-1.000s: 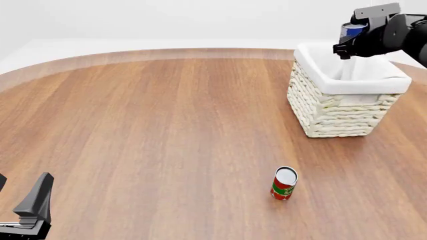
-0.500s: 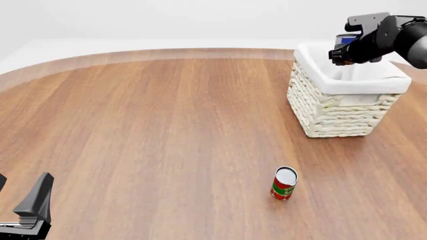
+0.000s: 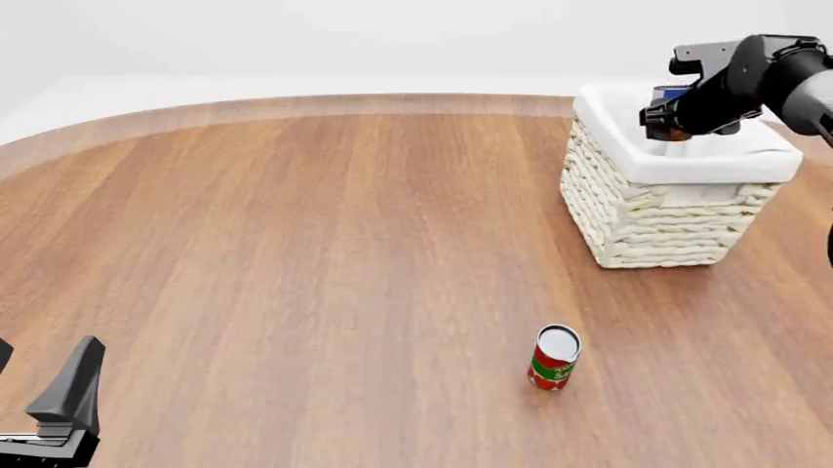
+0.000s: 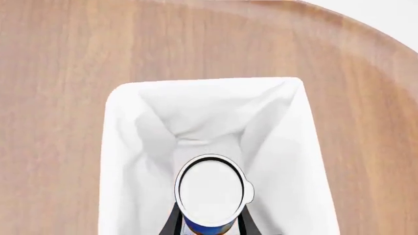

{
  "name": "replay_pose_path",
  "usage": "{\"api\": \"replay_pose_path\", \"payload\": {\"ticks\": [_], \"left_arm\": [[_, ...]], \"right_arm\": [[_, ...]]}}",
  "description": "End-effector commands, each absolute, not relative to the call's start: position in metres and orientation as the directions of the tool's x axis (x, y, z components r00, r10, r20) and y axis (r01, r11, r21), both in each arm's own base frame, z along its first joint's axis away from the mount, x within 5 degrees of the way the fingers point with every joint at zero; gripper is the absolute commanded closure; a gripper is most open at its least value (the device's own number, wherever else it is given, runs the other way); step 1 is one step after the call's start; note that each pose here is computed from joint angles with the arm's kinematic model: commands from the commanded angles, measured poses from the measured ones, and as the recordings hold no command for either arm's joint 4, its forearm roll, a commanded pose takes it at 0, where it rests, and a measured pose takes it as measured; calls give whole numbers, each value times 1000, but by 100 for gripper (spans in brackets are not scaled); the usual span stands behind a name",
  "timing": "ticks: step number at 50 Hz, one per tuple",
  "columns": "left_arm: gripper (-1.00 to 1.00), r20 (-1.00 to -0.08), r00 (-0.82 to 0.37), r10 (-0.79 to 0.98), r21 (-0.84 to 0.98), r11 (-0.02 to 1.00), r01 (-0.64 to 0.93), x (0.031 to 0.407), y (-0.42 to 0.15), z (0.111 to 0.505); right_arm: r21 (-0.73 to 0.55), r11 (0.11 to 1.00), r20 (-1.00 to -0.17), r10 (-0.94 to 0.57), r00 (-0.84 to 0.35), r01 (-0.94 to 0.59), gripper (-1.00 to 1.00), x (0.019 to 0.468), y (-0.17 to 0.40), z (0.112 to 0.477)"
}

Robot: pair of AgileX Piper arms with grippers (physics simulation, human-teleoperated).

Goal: Pick up the alphabet soup and the cream cheese box, and put them in the basket.

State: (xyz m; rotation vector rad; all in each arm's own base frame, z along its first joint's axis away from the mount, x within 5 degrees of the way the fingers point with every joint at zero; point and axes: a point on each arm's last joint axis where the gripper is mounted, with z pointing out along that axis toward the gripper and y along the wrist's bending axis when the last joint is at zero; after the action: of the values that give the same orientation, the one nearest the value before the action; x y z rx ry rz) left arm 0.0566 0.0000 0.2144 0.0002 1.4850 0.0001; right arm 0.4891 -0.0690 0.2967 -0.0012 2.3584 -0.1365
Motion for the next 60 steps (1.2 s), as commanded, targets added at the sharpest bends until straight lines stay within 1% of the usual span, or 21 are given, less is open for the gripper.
{"api": "replay_pose_path", "payload": {"ticks": [1, 17, 35, 44, 50, 51, 60], "left_arm": [[-100, -996, 86, 0, 0, 1000, 0, 57, 0, 214], [-100, -996, 86, 0, 0, 1000, 0, 57, 0, 214], [-100, -996, 86, 0, 0, 1000, 0, 57, 0, 214], [-100, -996, 86, 0, 0, 1000, 0, 57, 0, 214], [-100, -996, 86, 0, 0, 1000, 0, 57, 0, 214], [-100, -996, 86, 0, 0, 1000, 0, 57, 0, 214], [-100, -996, 86, 0, 0, 1000, 0, 57, 0, 214]], "right_arm": [[-84, 995, -680, -13, -733, 60, 100, 493, -75, 294], [-89, 994, -642, -10, -767, 62, 100, 497, -84, 285], [-79, 995, -612, -5, -791, 54, 100, 500, -78, 278], [-76, 996, -603, -1, -798, 56, 100, 501, -79, 276], [-71, 994, -612, 20, -790, 80, 100, 500, -86, 278], [-62, 994, -613, 31, -789, 88, -100, 500, -85, 278], [-64, 993, -643, 38, -765, 103, -100, 497, -90, 285]]}}
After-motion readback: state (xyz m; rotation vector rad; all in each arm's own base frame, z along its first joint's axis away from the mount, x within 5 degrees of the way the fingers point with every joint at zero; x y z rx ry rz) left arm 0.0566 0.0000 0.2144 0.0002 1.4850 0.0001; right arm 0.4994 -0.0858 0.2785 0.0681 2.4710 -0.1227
